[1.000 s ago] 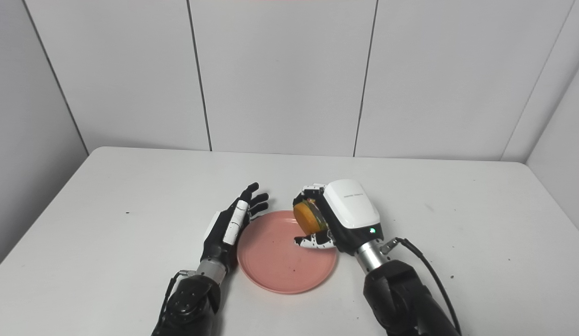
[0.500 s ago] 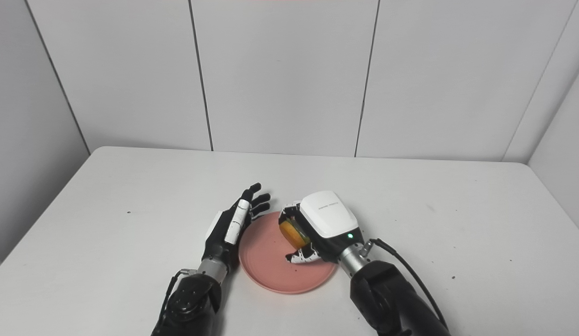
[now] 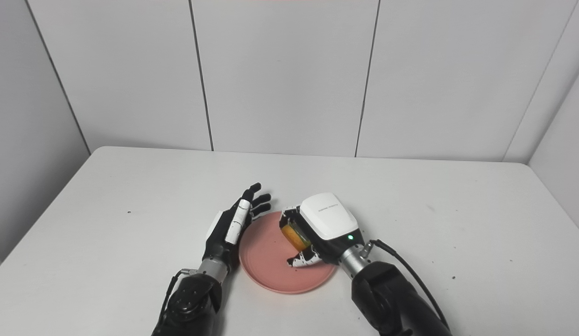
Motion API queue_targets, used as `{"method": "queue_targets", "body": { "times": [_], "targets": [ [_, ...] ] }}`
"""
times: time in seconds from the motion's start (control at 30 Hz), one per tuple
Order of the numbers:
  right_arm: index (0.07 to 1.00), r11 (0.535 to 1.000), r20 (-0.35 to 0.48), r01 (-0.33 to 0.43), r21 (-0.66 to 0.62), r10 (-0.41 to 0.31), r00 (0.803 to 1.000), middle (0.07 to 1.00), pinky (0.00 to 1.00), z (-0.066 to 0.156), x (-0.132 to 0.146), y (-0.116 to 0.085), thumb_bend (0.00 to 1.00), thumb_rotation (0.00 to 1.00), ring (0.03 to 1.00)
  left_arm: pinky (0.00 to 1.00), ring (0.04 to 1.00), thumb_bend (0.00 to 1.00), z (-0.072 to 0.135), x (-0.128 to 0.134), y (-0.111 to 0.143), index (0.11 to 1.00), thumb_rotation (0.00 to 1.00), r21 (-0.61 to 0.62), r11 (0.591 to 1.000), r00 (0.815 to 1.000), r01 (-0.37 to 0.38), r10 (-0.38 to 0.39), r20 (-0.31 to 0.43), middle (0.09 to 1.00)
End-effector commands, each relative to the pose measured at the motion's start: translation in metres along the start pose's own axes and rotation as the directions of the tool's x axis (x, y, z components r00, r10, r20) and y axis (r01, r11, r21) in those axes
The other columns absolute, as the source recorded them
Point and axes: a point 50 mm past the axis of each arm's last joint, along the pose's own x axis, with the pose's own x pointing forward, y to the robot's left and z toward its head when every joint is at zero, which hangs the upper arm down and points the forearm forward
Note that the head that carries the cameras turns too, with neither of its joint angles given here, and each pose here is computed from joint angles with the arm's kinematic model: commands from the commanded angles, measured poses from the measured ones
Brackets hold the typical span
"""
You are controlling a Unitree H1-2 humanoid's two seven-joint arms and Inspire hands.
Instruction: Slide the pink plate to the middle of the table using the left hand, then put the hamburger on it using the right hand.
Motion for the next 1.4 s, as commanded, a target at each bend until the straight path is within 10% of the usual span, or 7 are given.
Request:
{"method": "queue_targets", "body": {
  "times": [0.0, 0.33, 0.53, 0.9, 1.37],
  "targets": [
    [0.472, 0.996, 0.056, 0.082, -0.038, -0.08, 0.995, 0.53, 0.49, 0.004, 0.015, -0.028, 0.52, 0.0, 0.618, 0.8, 0.853, 0.83, 0.0, 0.001, -0.004, 0.888, 0.9, -0.004, 1.0, 1.0, 0.004, -0.004, -0.02, 0.849],
    [0.497, 0.992, 0.071, 0.115, -0.053, -0.111, 0.991, 0.739, 0.56, 0.002, 0.015, -0.026, 0.51, 0.16, 0.713, 0.81, 0.854, 0.85, -0.001, 0.001, -0.002, 0.89, 0.91, 0.003, 1.0, 1.0, 0.005, -0.005, -0.03, 0.854],
    [0.774, 0.993, 0.074, 0.114, -0.011, -0.113, 0.991, 0.806, 0.64, 0.001, 0.011, -0.024, 0.76, 0.53, 0.757, 0.82, 0.876, 0.85, -0.002, 0.001, -0.001, 0.884, 0.91, 0.008, 1.0, 1.0, 0.002, -0.001, -0.031, 0.848],
    [0.926, 0.982, 0.108, 0.172, 0.081, -0.18, 0.978, 0.9, 0.86, 0.006, 0.007, -0.028, 0.77, 0.65, 0.864, 0.8, 0.856, 0.84, -0.003, 0.003, -0.002, 0.885, 0.91, 0.014, 1.0, 1.0, 0.009, -0.009, -0.024, 0.84],
    [0.951, 0.963, 0.106, 0.25, 0.1, -0.261, 0.96, 0.948, 0.86, -0.001, 0.0, -0.032, 0.76, 0.8, 0.899, 0.78, 0.871, 0.84, -0.002, 0.005, -0.002, 0.88, 0.89, -0.003, 1.0, 1.0, 0.007, -0.007, -0.018, 0.847]
  ]
}}
